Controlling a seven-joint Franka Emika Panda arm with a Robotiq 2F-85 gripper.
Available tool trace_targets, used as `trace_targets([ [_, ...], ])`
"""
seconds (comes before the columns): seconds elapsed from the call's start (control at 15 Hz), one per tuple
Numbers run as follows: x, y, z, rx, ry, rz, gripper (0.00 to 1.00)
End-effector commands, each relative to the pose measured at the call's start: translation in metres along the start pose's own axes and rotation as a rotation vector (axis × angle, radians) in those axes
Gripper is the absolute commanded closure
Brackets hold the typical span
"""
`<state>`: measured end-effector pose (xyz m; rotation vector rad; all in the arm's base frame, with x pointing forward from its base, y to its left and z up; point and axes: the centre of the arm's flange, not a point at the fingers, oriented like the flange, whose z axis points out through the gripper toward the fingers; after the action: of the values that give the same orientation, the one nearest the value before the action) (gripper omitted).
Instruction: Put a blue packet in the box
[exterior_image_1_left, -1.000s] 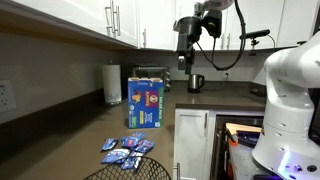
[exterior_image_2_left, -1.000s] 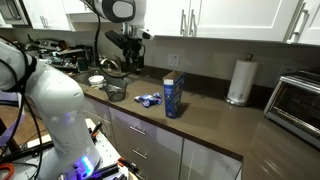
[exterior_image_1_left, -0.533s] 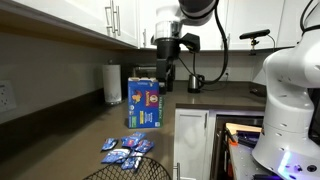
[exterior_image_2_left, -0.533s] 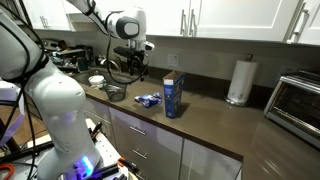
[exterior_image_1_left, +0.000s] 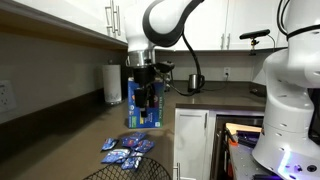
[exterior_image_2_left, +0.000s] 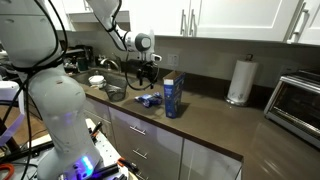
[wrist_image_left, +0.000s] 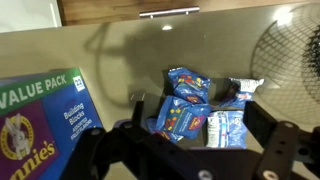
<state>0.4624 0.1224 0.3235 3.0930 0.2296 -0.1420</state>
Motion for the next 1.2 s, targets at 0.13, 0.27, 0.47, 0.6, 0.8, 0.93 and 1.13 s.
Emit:
trace_targets([
  [0.13,0.058,-0.008,0.054,0.000,-0.088,-0.018,0.00],
  [0.27,0.062,-0.012,0.071,0.015,-0.112,-0.024,0.00],
  [0.47,0.059,-0.014,0.090,0.018,-0.112,-0.022,0.00],
  [0.6,0.054,-0.016,0.104,0.033,-0.099,-0.021,0.00],
  [0.8,0.047,-0.022,0.124,0.032,-0.068,-0.023,0.00],
  [0.93,0.043,-0.028,0.137,0.030,-0.051,-0.030,0.17],
  [1.13,0.033,-0.037,0.153,0.025,-0.048,-0.040,0.40],
])
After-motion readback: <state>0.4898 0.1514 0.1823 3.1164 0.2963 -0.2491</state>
